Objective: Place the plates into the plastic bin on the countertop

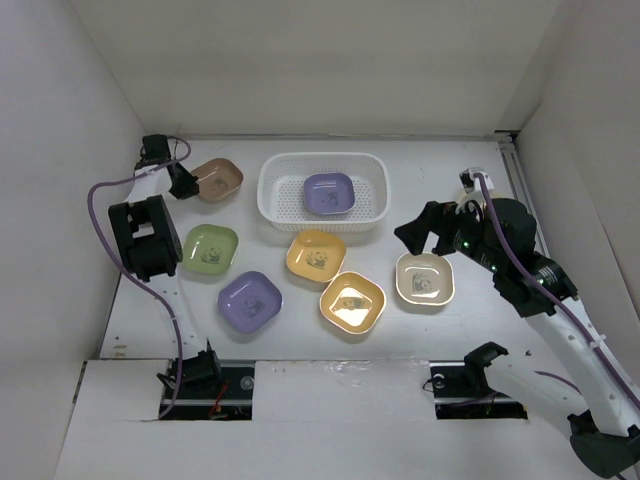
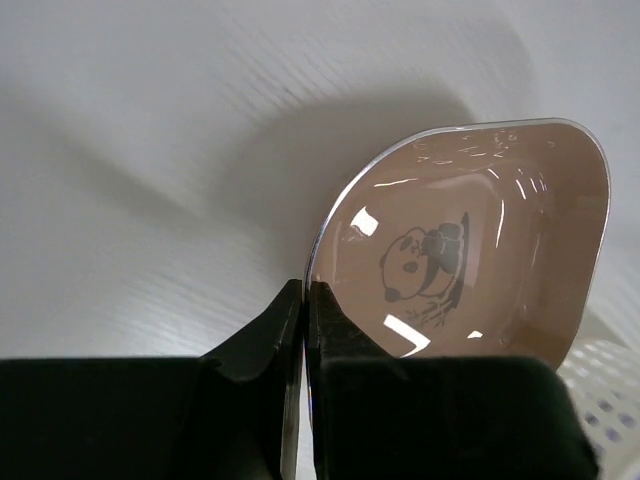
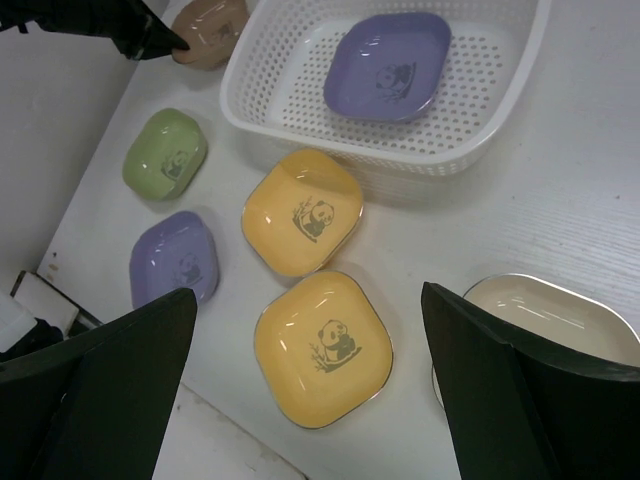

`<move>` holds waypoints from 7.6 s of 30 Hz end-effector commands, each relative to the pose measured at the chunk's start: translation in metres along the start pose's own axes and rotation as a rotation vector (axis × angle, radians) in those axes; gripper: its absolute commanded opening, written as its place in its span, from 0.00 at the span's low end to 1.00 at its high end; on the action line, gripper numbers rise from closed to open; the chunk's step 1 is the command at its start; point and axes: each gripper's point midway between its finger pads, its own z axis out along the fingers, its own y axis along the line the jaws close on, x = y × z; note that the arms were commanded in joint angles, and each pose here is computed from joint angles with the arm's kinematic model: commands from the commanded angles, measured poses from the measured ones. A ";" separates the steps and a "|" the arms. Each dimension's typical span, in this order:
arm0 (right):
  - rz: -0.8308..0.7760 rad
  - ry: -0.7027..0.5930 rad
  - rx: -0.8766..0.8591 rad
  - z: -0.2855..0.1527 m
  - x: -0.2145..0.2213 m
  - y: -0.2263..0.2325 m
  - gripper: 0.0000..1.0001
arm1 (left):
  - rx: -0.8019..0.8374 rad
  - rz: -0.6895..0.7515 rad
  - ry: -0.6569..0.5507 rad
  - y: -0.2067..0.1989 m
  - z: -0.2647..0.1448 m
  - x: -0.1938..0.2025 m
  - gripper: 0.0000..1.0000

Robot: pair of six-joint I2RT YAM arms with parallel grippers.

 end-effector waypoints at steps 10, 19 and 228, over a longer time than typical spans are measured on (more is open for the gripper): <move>0.033 -0.085 0.079 -0.007 -0.017 -0.010 1.00 | 0.522 0.226 -0.286 -0.185 -0.245 -0.025 0.00; 0.098 -0.130 0.216 -0.016 -0.025 -0.033 1.00 | 0.614 0.359 -0.135 -0.305 -0.222 0.137 0.00; -0.139 -0.046 -0.002 -0.011 -0.030 0.032 1.00 | -0.556 0.042 0.079 0.147 -0.099 0.137 0.38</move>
